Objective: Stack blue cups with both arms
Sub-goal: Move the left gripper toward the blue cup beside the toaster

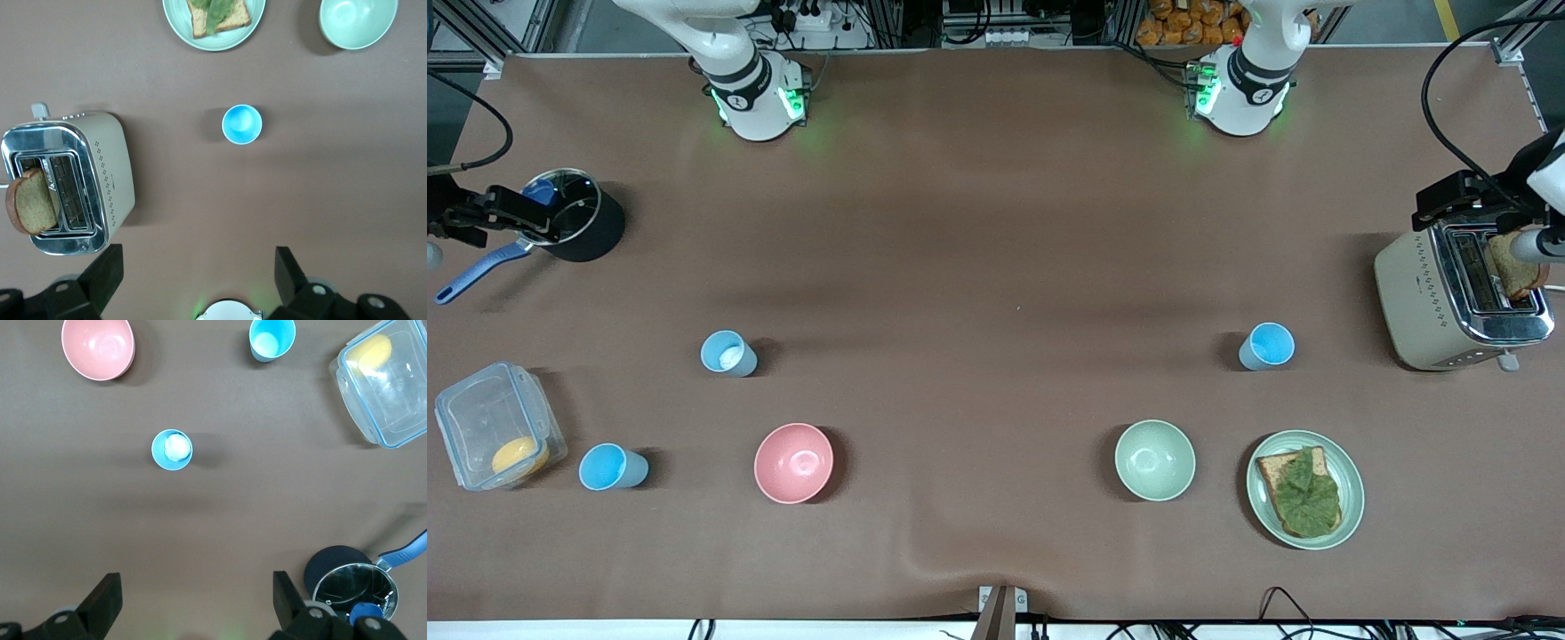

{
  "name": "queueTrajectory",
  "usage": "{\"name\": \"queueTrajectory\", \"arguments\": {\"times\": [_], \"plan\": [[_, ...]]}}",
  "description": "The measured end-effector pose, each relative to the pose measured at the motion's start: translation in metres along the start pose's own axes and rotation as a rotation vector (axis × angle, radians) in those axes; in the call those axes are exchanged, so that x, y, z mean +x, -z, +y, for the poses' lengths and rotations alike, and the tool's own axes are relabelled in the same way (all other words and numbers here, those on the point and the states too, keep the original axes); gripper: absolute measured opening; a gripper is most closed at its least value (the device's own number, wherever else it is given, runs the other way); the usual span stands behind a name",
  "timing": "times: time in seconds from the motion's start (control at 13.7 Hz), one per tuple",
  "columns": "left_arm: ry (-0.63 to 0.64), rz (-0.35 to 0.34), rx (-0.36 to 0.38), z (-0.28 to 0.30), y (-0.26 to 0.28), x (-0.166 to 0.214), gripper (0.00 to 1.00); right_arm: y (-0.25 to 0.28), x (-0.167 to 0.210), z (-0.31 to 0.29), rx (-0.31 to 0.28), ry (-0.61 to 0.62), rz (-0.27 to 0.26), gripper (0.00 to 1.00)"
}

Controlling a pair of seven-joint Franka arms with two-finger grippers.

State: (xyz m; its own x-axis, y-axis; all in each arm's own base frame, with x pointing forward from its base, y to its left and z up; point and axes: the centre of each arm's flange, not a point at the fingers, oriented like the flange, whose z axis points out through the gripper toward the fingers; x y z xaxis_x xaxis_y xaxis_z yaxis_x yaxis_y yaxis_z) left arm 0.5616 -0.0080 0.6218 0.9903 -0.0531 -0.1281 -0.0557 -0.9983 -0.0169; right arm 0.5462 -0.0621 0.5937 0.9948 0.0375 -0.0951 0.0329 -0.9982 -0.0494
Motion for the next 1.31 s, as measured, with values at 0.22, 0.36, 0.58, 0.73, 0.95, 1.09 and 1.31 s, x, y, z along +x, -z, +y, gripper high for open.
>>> {"name": "queueTrajectory", "arguments": {"times": [0.22, 0.36, 0.58, 0.73, 0.95, 1.09, 1.31], "plan": [[0.002, -0.016, -0.001, -0.001, -0.007, 0.000, 1.00, 0.001, 0.000, 0.000, 0.000, 0.000, 0.002, 1.00], [0.001, -0.023, -0.001, -0.001, -0.013, 0.001, 1.00, 0.001, 0.000, 0.000, 0.000, -0.001, 0.002, 1.00], [-0.003, -0.025, 0.000, 0.001, -0.029, 0.006, 1.00, 0.001, 0.000, 0.001, 0.000, -0.002, 0.002, 1.00], [-0.007, -0.028, 0.000, 0.003, -0.039, 0.009, 1.00, 0.001, 0.000, 0.002, 0.000, -0.003, 0.002, 1.00], [-0.012, -0.033, 0.000, 0.006, -0.048, 0.010, 1.00, 0.001, 0.000, 0.002, 0.000, -0.004, 0.002, 1.00], [-0.014, -0.037, 0.001, 0.007, -0.056, 0.011, 1.00, 0.001, 0.000, 0.002, 0.000, -0.004, 0.002, 1.00], [-0.013, -0.034, 0.001, 0.008, -0.083, 0.016, 1.00, 0.001, 0.000, 0.002, 0.000, -0.004, 0.002, 1.00]]}}
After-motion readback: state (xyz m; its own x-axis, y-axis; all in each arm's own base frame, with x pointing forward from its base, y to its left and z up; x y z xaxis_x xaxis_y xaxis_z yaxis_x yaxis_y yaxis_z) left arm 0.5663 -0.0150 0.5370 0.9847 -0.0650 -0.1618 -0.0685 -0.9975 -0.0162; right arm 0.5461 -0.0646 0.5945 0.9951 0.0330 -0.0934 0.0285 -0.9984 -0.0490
